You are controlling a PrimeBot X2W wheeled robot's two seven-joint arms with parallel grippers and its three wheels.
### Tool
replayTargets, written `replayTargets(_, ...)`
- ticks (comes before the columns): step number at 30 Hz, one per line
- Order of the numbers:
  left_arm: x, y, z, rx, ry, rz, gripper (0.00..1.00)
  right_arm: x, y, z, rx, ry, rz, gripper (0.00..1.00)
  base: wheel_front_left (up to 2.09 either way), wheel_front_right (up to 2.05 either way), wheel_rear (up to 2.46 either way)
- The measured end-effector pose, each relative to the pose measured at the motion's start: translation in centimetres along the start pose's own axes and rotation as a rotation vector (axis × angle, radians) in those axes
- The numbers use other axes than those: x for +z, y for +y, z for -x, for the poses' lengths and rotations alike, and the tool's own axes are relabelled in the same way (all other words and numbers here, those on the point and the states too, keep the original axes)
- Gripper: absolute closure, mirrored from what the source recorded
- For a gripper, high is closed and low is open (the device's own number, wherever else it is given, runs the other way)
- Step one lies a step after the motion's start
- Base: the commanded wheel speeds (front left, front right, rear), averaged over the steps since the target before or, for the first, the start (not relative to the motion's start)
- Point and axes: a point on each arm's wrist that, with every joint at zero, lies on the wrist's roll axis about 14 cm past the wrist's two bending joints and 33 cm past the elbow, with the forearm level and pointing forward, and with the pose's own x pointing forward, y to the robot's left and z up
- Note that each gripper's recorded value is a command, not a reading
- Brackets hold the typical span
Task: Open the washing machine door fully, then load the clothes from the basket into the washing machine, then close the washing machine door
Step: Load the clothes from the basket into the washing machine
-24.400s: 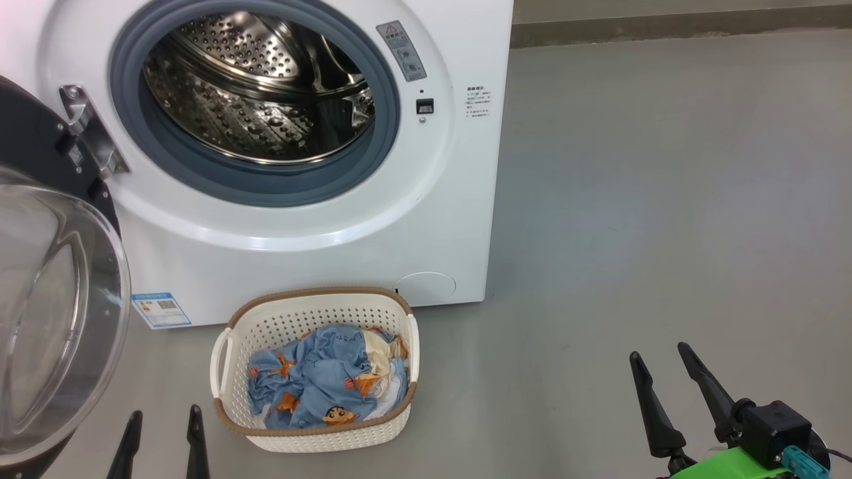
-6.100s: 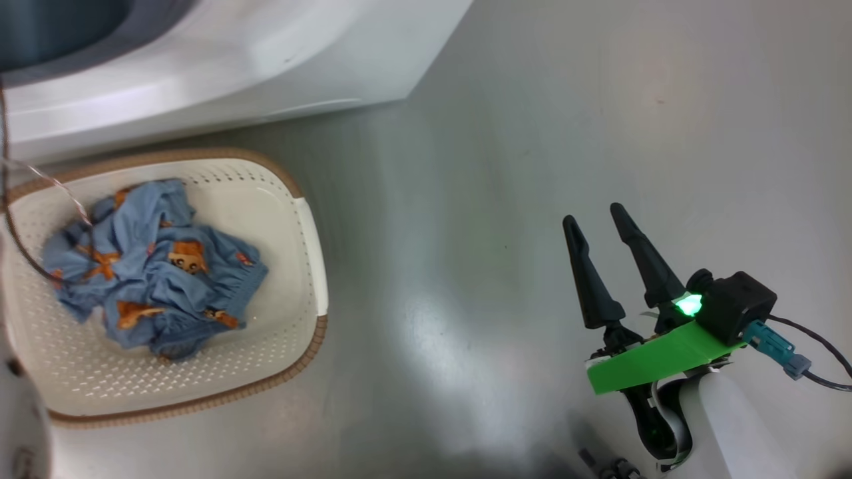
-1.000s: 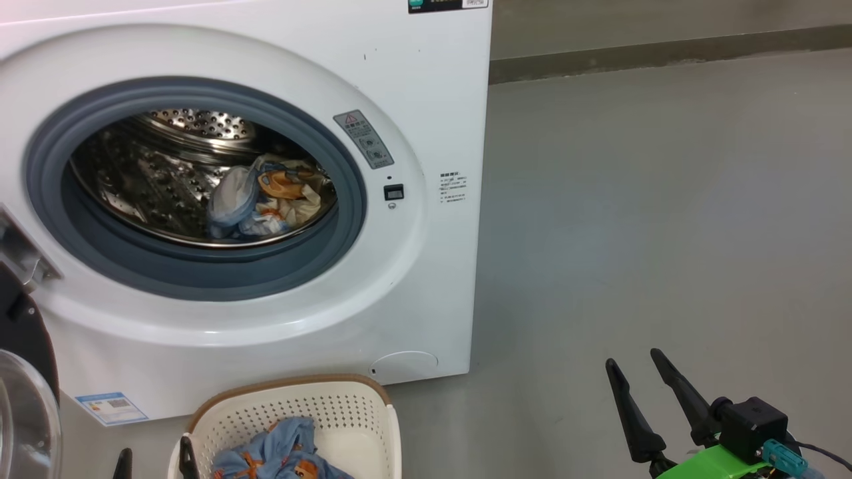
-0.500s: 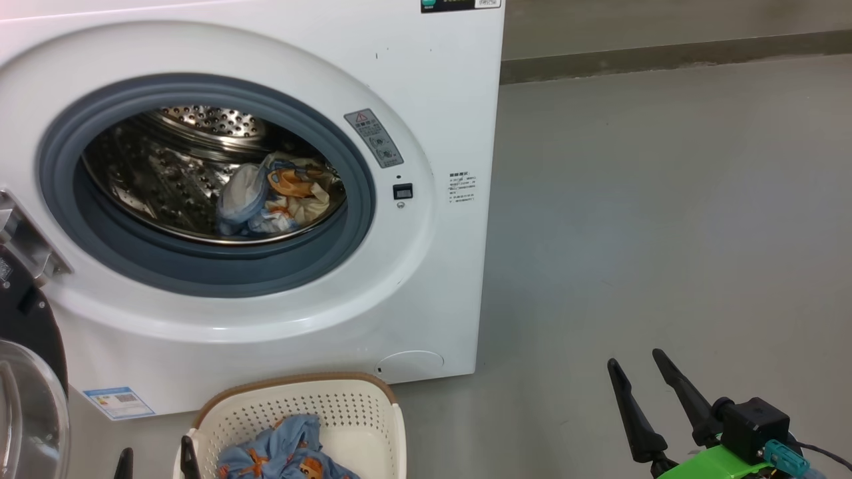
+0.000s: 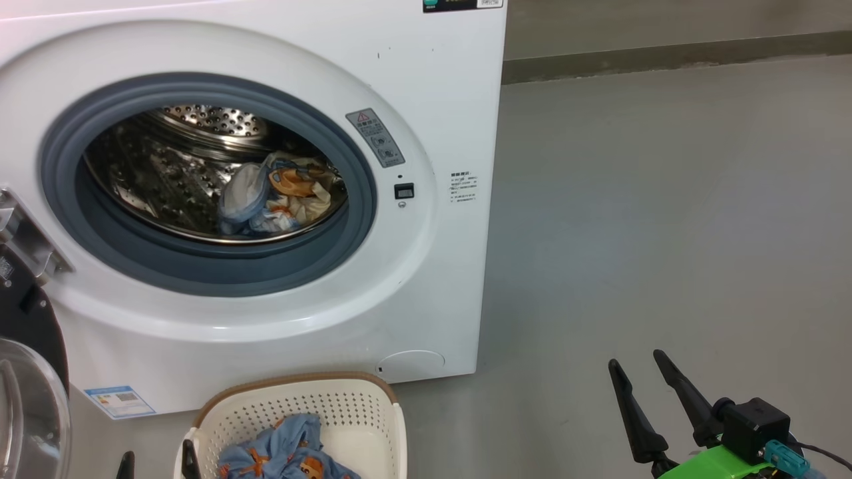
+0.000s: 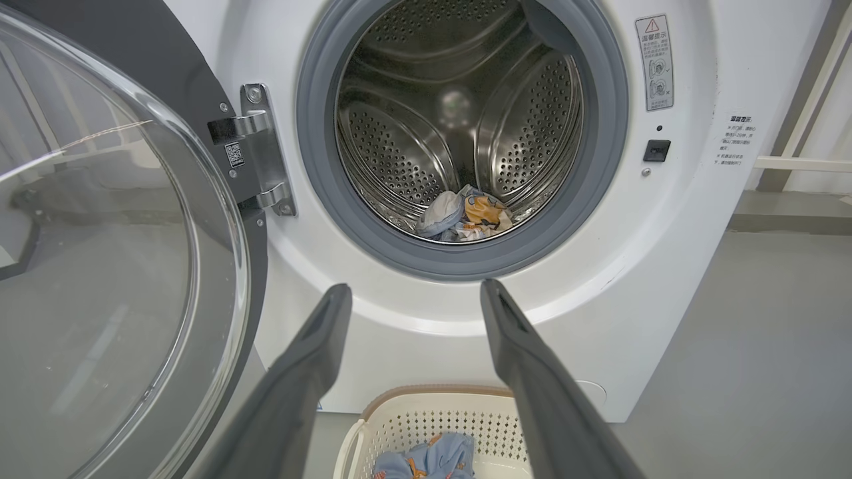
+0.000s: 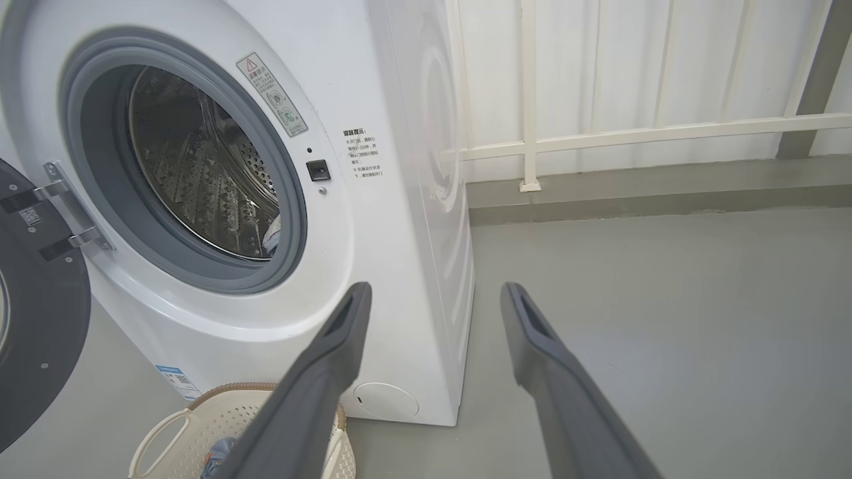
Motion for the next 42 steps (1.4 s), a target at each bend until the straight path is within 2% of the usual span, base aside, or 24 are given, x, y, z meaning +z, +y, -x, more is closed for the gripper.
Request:
replayTargets(10,-0.4,-0.1,-0.2,-0.006,0.014,-0.001,0.00,-0.4,-0.3,0.1,-0.009,0.011,-0.001,0.00,0.00,0.00,0.00)
replayTargets(19,-4.0,-0.6,-0.5,-0.027,0.134,0.028,0.00,-2.5,-0.9,-0.2,-0.029,0.076,-0.011,0.00,0.00,0.00,0.00)
replayTargets(31,-9.2,-2.3,-5.8,-0.094,0.268,0.073,0.00,-6.6,-2.0,-3.0,-0.052,0.178,-0.033,0.00,0.00,0.00,0.00)
replayTargets(35,-11.4,-2.1,-8.0,-0.094,0.315,0.098,0.00,-8.1,-1.8,-4.3,-0.045,0.201,-0.048,0.00,0.00,0.00,0.00)
replayTargets(42,-15.7,-1.7,-11.6,-0.120,0.401,0.081,0.00,-10.9,-2.2,-6.4,-0.049,0.247,-0.062,0.00,0.00,0.00,0.00)
